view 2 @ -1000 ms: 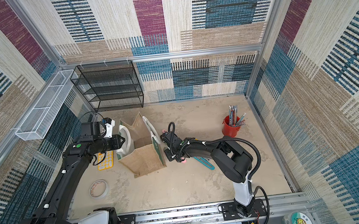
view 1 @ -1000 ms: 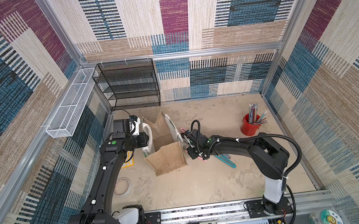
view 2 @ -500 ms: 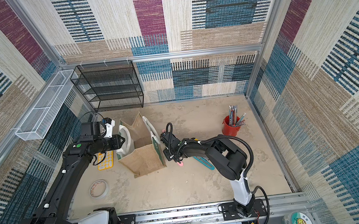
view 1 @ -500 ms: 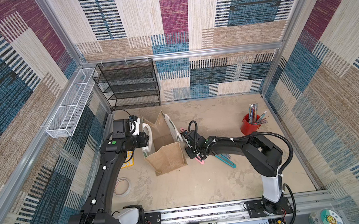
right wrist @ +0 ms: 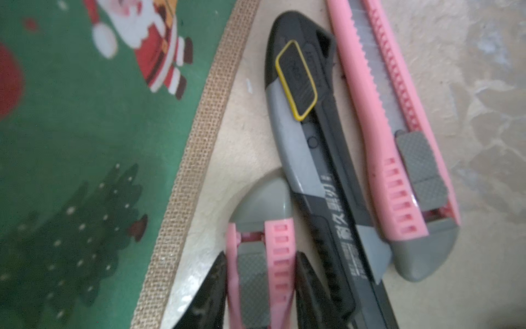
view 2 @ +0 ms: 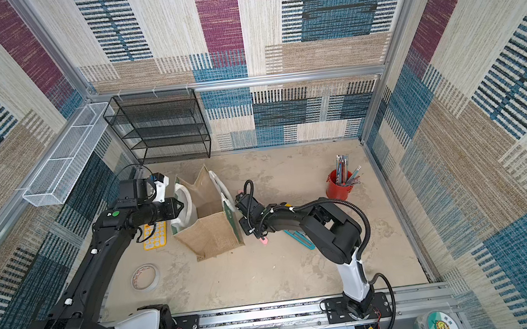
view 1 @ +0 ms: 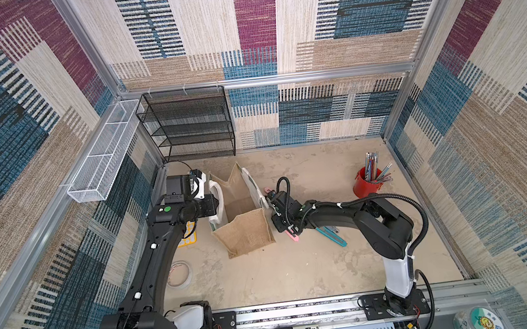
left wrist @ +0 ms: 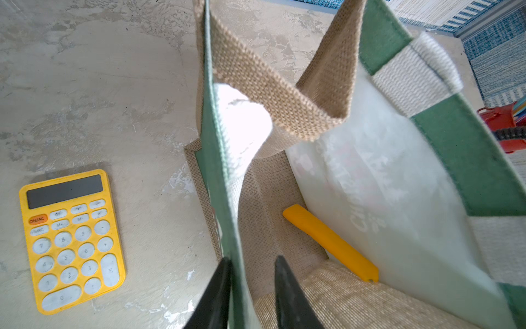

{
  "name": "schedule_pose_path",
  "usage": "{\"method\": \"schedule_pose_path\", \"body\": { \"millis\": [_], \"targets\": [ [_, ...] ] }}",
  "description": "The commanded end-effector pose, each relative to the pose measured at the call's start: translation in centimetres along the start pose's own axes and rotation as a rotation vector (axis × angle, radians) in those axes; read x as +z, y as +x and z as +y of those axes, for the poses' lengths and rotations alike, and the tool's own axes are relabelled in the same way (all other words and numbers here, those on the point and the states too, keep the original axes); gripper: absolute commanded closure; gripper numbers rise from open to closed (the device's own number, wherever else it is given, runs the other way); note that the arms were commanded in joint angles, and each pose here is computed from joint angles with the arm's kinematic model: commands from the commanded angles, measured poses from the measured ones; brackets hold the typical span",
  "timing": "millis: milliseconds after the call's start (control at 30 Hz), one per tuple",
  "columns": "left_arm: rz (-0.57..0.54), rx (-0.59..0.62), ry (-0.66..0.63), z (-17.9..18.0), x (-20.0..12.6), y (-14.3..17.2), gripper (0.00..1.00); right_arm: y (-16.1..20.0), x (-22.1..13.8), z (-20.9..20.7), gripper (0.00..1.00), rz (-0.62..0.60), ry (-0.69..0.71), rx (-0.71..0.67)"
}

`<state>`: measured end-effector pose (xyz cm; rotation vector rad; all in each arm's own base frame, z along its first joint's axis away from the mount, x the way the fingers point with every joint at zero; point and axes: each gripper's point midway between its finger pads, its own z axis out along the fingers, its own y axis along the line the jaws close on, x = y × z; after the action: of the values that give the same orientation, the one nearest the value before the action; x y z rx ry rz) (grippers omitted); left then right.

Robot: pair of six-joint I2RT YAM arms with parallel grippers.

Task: Place the art knife into the pouch
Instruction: Pick up the utility knife at the center of the board.

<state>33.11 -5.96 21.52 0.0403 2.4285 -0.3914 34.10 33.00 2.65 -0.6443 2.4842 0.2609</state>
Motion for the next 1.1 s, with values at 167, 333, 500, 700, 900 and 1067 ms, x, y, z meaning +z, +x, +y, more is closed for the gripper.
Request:
{"method": "schedule_pose_path", "body": {
  "millis": [167, 333, 500, 700, 900, 1067],
  "targets": [
    [0.007, 0.014, 0.002, 0.0, 0.0, 0.0, 0.70, 0.3, -1.0, -0.5, 0.77, 0.010, 0.019, 0.032],
    [0.008, 0.013, 0.008, -0.2, 0.0, 0.0, 0.70, 0.0, -1.5, -0.5, 0.77, -0.003, 0.018, 0.046],
    [0.008, 0.012, 0.007, -0.1, 0.0, 0.0, 0.70, -0.7, -2.3, -0.4, 0.77, -0.027, 0.012, 0.057],
    [0.008, 0.012, 0.005, -0.1, 0.0, 0.1, 0.71, -1.1, -3.0, -0.7, 0.77, -0.041, 0.020, 0.071],
    [0.008, 0.012, 0.007, -0.1, 0.0, 0.0, 0.70, -2.7, -4.8, -1.1, 0.77, -0.085, 0.038, 0.088],
    [0.006, 0.012, 0.007, -0.1, -0.1, 0.0, 0.70, -4.4, -6.7, -1.3, 0.77, -0.136, 0.053, 0.100]
  ]
}}
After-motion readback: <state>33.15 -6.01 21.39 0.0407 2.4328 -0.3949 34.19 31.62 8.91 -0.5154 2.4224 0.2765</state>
